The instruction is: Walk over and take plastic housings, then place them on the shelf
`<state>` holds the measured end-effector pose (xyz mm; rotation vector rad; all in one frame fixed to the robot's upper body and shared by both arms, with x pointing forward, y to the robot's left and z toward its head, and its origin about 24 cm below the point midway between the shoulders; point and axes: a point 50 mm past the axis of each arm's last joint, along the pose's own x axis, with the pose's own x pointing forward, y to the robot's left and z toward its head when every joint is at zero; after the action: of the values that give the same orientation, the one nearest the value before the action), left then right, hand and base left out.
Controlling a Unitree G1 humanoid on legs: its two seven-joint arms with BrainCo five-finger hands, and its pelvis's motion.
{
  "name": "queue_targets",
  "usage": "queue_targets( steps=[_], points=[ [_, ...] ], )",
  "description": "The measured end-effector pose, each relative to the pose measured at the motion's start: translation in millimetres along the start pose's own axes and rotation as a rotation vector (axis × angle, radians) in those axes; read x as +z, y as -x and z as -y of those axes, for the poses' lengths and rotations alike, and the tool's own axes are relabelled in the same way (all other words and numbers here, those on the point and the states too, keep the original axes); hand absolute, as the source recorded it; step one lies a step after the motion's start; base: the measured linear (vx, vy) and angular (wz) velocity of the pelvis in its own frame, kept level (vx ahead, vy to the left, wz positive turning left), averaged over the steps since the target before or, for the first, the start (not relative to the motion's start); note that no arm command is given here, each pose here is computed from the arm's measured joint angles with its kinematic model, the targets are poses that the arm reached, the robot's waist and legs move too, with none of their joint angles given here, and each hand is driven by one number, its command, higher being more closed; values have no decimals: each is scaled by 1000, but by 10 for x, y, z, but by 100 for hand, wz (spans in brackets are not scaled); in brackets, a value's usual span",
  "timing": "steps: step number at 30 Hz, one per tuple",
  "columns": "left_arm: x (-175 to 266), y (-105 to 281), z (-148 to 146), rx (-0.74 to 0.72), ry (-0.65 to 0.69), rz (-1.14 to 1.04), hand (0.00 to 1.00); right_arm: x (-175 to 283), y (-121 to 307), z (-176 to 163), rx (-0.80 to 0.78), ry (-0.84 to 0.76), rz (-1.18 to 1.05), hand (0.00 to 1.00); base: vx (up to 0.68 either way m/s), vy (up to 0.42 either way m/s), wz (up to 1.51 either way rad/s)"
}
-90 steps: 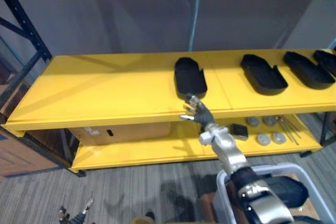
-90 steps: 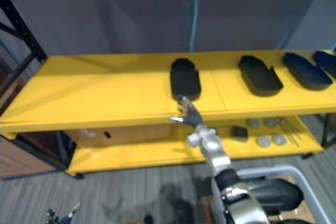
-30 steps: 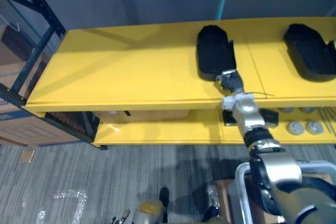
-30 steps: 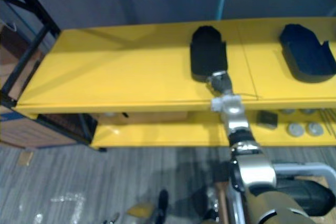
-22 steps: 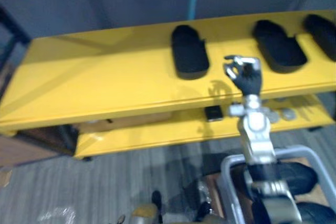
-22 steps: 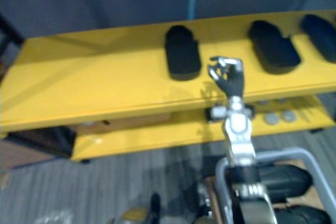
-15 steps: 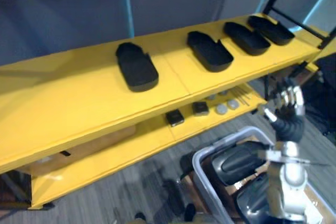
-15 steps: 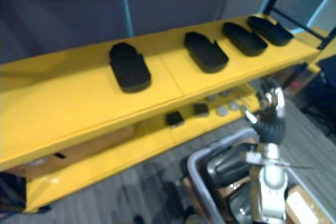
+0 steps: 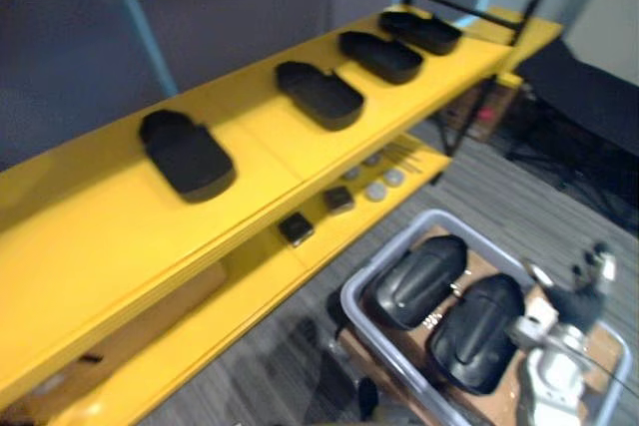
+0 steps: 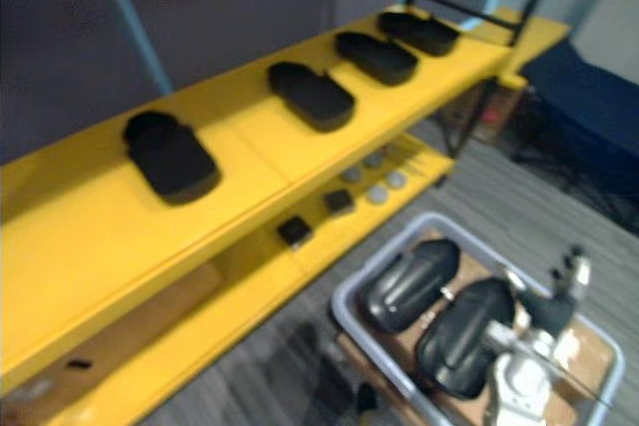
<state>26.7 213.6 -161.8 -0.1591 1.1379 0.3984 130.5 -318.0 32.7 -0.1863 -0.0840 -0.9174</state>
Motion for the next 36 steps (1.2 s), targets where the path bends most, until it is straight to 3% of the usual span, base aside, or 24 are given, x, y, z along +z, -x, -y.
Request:
queue_targets(
  steps=[6,12,16,20,23,26,29,32,36],
  points=[
    [314,-49,238,-78,-30,108,0,94,-4,51,32,-16,47,0,-100,-29,-20],
    [304,-4,271,-35,152,135,0,357,-91,-795,369,-147,149,0,-6,-8,-75],
    [216,-11,244,-24,175,94,0,436,-131,-955,391,-209,162,0,-44,99,7],
    [393,-55,196,-16,161,152,0,660,-213,-1189,426,-281,226,0,-57,38,16],
    [667,-89,343,-40,160,248,0,818,-332,-1298,427,-307,278,0,-64,49,29],
    [1174,-48,656,-115,116,432,0,935,-371,-1376,410,-351,302,0,-109,35,49],
    [1364,37,927,-179,48,520,0,861,-226,-1387,398,-372,248,0,-98,80,12],
    [1385,63,1029,-225,32,522,0,637,22,-1260,349,-413,137,0,-159,121,-61],
    [1268,71,987,-200,-1,489,0,384,319,-1144,416,-365,29,0,-295,142,-174]
  ],
)
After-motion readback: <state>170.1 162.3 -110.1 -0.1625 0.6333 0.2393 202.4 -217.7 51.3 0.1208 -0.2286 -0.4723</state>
